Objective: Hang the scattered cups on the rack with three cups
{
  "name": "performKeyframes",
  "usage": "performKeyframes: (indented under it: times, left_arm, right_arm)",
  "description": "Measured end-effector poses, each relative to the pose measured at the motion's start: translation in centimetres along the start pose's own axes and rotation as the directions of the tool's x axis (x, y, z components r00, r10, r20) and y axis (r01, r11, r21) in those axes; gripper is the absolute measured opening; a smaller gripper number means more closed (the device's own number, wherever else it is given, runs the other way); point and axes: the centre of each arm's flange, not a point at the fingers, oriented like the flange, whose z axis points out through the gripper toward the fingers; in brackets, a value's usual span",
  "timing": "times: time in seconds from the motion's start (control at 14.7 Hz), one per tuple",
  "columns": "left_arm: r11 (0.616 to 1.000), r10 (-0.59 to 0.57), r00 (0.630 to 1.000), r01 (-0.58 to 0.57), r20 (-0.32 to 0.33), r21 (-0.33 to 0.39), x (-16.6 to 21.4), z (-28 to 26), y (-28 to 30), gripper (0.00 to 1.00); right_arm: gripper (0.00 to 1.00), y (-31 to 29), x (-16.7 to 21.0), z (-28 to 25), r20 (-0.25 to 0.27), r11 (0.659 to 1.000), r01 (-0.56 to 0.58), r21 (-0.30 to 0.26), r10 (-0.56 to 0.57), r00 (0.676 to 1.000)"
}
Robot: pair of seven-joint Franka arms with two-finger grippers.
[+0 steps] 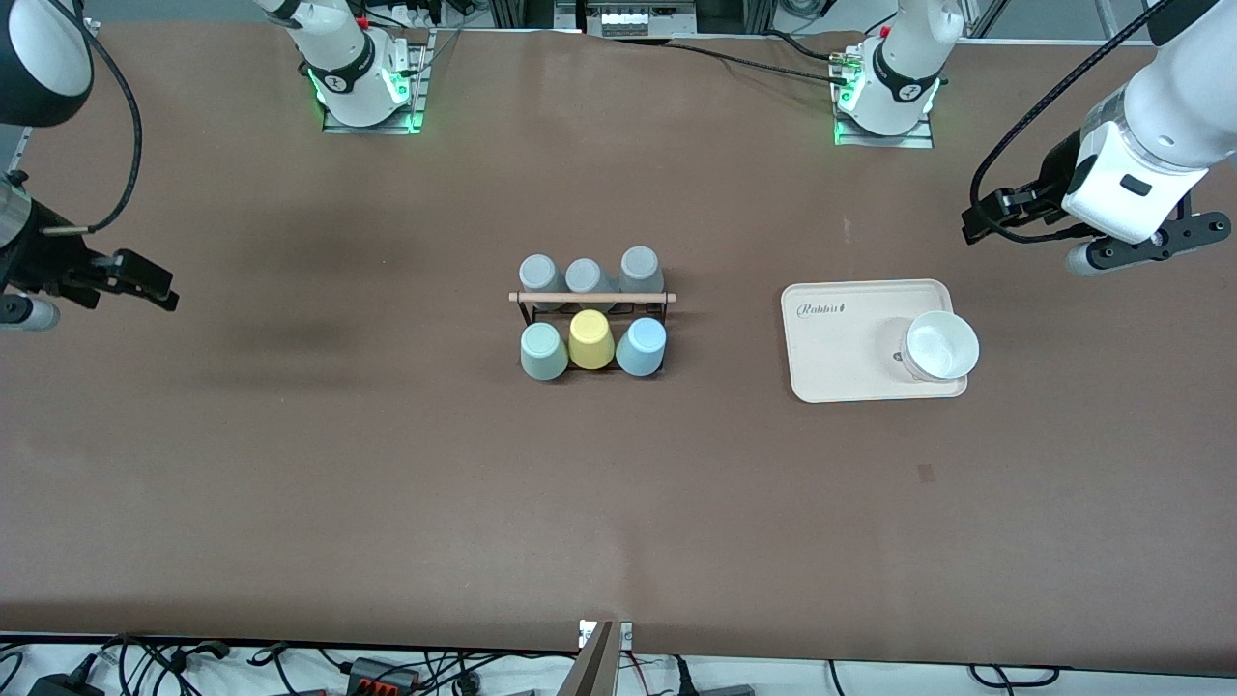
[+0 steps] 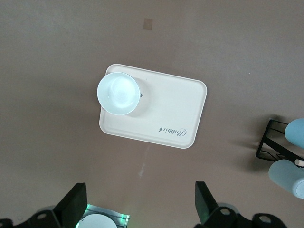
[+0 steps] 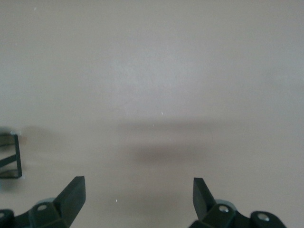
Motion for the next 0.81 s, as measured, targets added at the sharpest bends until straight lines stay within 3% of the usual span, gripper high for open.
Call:
performKeyframes:
  times: [0.81]
  left_arm:
    - [1.000,0.000,1.000,0.000,0.000,0.000,0.00,0.00,0.00,1.00]
  right_arm:
    - [1.00,-0.25,-0.35,0.31,0.014,1.000,0.009,0.001,-0.009,1.000]
